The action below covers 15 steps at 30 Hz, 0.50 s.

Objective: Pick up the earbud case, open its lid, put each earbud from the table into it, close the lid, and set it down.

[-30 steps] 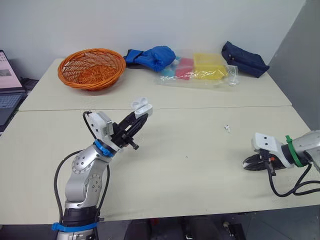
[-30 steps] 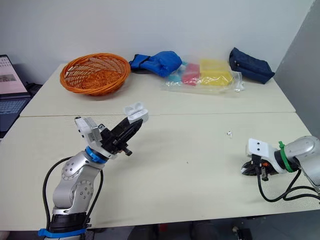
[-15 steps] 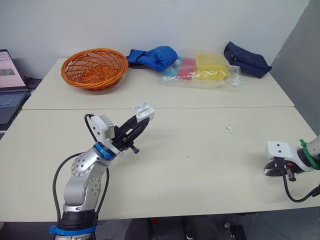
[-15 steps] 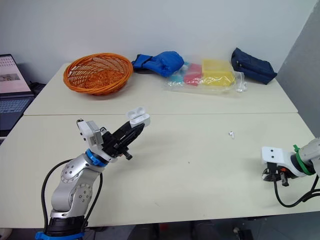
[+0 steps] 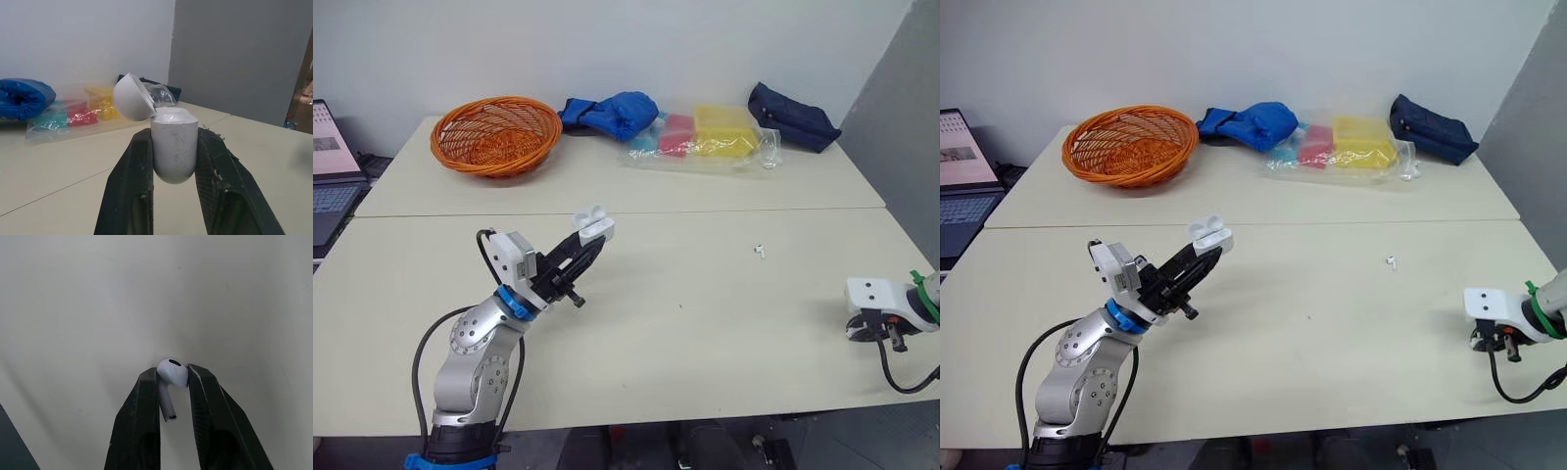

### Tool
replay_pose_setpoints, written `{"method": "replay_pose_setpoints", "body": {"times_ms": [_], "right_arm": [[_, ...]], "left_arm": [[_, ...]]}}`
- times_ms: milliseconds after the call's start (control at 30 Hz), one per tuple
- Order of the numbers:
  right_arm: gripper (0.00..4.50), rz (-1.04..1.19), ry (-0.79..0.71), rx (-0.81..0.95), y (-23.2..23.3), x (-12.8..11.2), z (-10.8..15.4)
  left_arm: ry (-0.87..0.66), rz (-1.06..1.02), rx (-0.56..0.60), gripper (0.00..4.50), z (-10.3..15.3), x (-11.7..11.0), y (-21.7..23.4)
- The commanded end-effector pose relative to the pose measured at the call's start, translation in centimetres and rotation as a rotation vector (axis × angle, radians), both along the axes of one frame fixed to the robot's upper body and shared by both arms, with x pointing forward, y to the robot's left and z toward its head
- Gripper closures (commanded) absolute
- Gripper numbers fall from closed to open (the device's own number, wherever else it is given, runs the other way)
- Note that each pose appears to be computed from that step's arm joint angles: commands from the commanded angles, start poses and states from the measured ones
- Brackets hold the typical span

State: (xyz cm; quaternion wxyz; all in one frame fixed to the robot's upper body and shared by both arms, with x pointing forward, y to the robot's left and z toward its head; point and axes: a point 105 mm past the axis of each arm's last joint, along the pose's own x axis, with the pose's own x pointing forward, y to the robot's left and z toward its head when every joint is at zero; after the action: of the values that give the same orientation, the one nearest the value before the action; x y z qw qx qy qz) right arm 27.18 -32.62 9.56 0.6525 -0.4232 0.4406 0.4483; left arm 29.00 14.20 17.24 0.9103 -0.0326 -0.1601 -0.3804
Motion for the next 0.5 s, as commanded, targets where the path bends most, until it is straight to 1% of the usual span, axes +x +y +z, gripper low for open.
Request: {"method": "replay_pose_setpoints", "body": {"times_ms": [33,67,100,233,367,500], "right_arm": [[2.76,-0.021,-0.014,-0.008,-0.4,0.4,0.0],[2.47,-0.018,-0.018,-0.012,-0.4,0.4,0.1],[2.08,-0.011,-0.017,-0.022,-0.6,0.2,0.1],[0.76,0.001,-0.001,-0.04,-1.0,-0.4,0.3],[0.76,-0.005,0.016,-0.039,-1.1,-0.8,0.5],[0.76,-0.049,0.019,-0.018,-0.9,-0.7,0.5]], "left_arm": [[-0.056,-0.028,-0.007,3.74,1.4,-0.7,-0.6],[-0.056,-0.029,-0.007,3.74,1.4,-0.7,-0.6],[-0.053,-0.028,-0.008,3.74,1.4,-0.7,-0.6],[-0.046,-0.026,-0.01,3.74,1.3,-0.7,-0.4],[-0.044,-0.036,-0.014,3.74,1.2,-0.8,-0.7],[-0.047,-0.035,-0.014,3.74,1.3,-0.8,-0.8]]}}
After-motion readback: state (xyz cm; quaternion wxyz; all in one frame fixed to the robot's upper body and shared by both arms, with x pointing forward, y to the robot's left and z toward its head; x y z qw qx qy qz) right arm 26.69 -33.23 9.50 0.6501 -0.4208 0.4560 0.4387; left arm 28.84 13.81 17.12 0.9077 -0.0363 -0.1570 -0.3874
